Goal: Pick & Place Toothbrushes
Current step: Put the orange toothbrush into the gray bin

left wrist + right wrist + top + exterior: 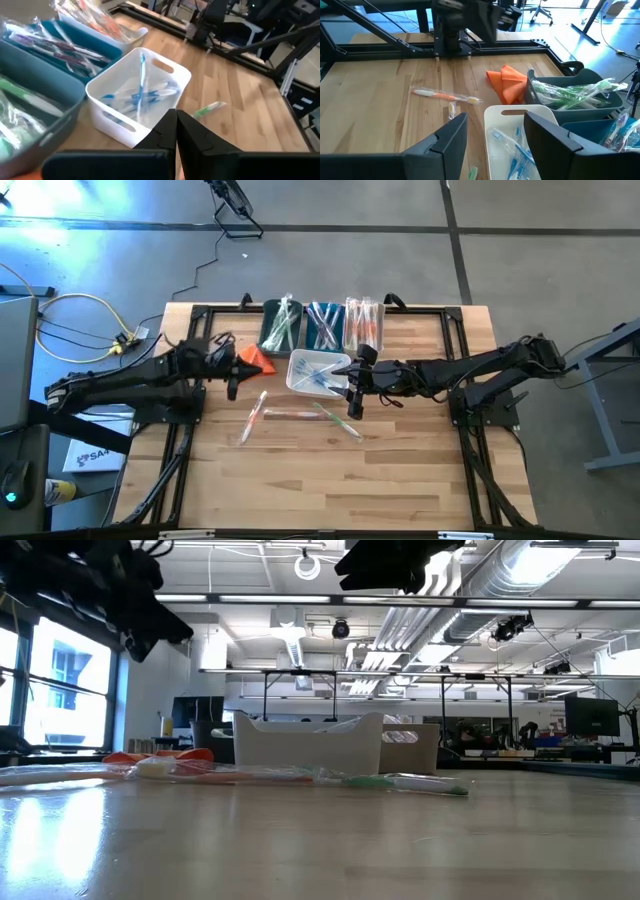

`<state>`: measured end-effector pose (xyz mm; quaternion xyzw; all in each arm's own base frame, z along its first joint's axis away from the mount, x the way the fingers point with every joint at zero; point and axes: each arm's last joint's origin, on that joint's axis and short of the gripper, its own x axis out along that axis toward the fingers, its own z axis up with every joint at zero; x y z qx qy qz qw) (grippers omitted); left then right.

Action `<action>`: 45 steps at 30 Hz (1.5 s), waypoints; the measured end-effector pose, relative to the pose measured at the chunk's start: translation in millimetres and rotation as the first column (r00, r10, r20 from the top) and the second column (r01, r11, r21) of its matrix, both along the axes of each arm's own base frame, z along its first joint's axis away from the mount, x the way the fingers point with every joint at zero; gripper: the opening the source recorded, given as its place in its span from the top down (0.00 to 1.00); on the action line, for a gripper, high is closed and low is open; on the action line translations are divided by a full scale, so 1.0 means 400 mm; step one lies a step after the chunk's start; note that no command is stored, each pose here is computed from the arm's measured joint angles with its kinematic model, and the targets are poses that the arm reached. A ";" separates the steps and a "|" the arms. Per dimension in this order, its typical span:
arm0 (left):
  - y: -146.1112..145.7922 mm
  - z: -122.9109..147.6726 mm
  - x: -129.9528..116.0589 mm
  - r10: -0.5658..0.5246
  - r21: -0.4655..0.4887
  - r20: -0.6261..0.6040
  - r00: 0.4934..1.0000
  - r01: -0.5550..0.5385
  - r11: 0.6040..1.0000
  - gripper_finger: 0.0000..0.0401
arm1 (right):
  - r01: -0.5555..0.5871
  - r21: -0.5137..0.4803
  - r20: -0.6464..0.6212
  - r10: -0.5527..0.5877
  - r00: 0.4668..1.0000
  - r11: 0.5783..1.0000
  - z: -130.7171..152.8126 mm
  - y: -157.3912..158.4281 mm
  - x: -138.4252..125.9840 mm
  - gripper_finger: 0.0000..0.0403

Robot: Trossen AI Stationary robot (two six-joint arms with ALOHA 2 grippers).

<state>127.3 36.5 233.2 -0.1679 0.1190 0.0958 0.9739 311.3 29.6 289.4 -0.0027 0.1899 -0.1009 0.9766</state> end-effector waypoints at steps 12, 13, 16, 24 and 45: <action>-0.096 -0.018 0.021 0.028 -0.008 -0.058 0.998 -0.029 1.000 0.99 | 0.002 -0.006 -0.043 -0.002 0.999 1.000 -0.009 -0.001 -0.004 0.53; -0.103 -0.022 0.025 0.019 -0.017 -0.068 0.997 -0.020 1.000 0.99 | 0.001 -0.007 -0.052 -0.002 0.999 1.000 -0.011 -0.001 -0.005 0.53; -0.121 -0.034 0.036 -0.013 -0.060 -0.101 0.995 0.007 0.998 0.99 | 0.001 -0.008 -0.063 -0.002 0.998 1.000 -0.014 -0.001 -0.006 0.53; -0.148 -0.062 0.056 0.045 -0.175 -0.161 0.986 -0.074 0.982 0.99 | -0.002 -0.011 -0.062 0.001 0.998 1.000 -0.013 -0.001 -0.006 0.53; -0.173 -0.011 0.113 0.043 -0.374 -0.414 0.909 -0.213 0.903 0.99 | 0.099 -0.027 -0.173 -0.103 0.980 0.995 -0.036 -0.083 -0.016 0.53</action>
